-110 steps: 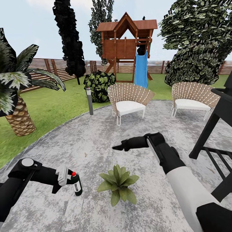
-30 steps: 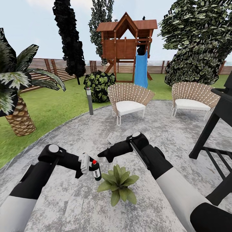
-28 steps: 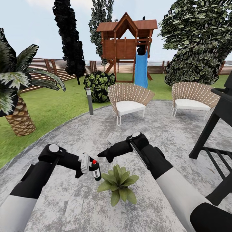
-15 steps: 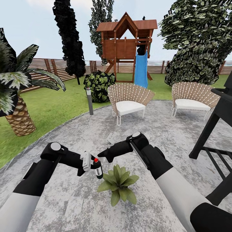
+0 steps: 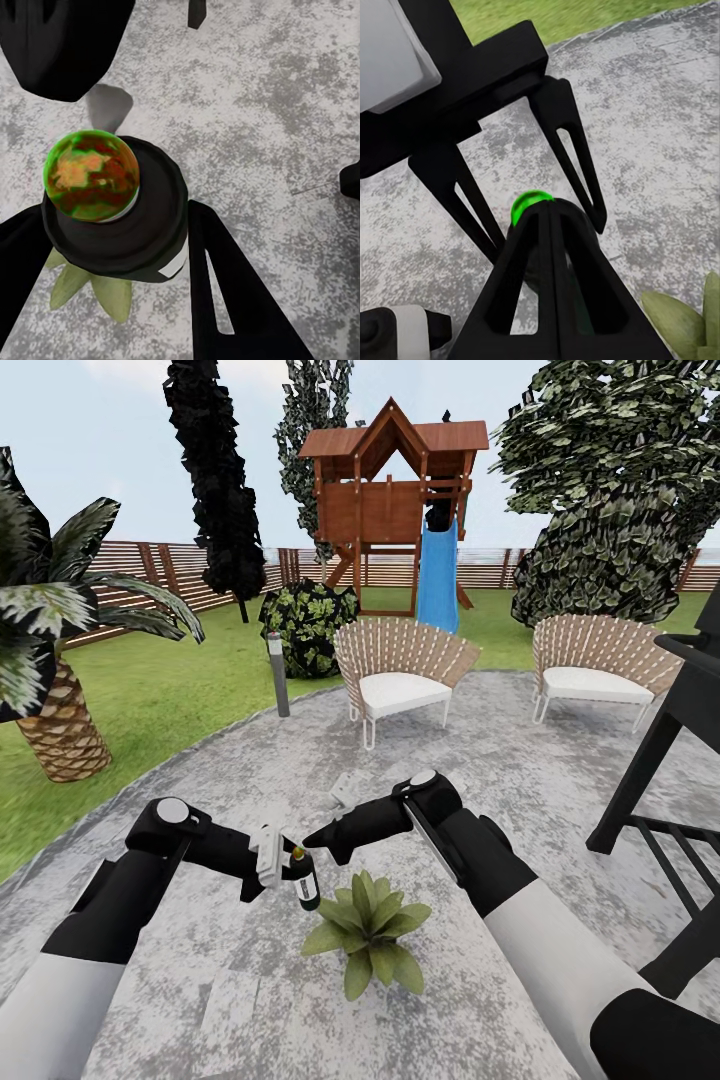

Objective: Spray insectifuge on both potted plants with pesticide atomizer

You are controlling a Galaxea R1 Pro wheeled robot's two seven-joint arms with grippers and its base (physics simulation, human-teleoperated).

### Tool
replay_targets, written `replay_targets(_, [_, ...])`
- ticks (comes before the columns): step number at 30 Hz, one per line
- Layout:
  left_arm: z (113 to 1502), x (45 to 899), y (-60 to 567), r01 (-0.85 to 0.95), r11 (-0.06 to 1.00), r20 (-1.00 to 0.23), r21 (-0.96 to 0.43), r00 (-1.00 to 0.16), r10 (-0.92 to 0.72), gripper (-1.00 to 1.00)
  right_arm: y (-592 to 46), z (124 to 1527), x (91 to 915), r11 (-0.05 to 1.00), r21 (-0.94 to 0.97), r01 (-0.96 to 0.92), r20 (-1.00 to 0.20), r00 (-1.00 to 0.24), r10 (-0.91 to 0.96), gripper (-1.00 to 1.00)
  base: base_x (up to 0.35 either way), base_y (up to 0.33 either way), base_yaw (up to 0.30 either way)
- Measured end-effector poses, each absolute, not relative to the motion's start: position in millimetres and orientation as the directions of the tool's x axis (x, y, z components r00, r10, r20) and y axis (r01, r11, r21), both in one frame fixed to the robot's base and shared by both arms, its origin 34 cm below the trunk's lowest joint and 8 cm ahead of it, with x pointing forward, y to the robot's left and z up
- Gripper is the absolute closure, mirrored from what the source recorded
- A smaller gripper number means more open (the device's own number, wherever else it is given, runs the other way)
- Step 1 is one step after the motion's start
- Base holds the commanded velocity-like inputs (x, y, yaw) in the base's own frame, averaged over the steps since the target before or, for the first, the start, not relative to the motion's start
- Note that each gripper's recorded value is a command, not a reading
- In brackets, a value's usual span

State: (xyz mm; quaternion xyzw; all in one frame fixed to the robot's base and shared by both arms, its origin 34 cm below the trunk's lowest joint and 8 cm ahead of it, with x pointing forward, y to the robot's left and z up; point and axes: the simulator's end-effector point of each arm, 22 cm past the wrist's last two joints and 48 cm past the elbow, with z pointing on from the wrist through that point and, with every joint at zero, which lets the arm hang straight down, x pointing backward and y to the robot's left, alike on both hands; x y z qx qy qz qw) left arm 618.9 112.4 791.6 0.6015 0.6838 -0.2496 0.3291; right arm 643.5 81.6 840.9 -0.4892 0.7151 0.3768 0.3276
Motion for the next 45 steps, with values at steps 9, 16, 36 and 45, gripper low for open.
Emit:
replay_targets(9, [792,619,113,0.987,0.152,-0.749,0.056,-0.06,0.659,1.0,81,841,644,0.238,0.218,-0.946,-0.837,-0.307,-0.453,1.0,0.0,0.0,0.0])
replay_targets(16, [761,621,129,0.982,0.187,-0.704,-0.008,-0.138,0.696,1.0,81,841,644,0.238,0.218,-0.946,-0.837,-0.307,-0.453,1.0,0.0,0.0,0.0])
replay_targets(36, [716,641,237,0.921,0.388,-0.512,0.018,-0.325,0.795,1.0,76,834,645,0.251,0.222,-0.942,-0.83,-0.317,-0.458,1.0,0.0,0.0,0.0])
replay_targets(45, [743,661,311,0.805,0.592,-0.589,0.033,-0.463,0.662,1.0,64,819,651,0.282,0.235,-0.93,-0.813,-0.348,-0.468,1.0,0.0,0.0,0.0])
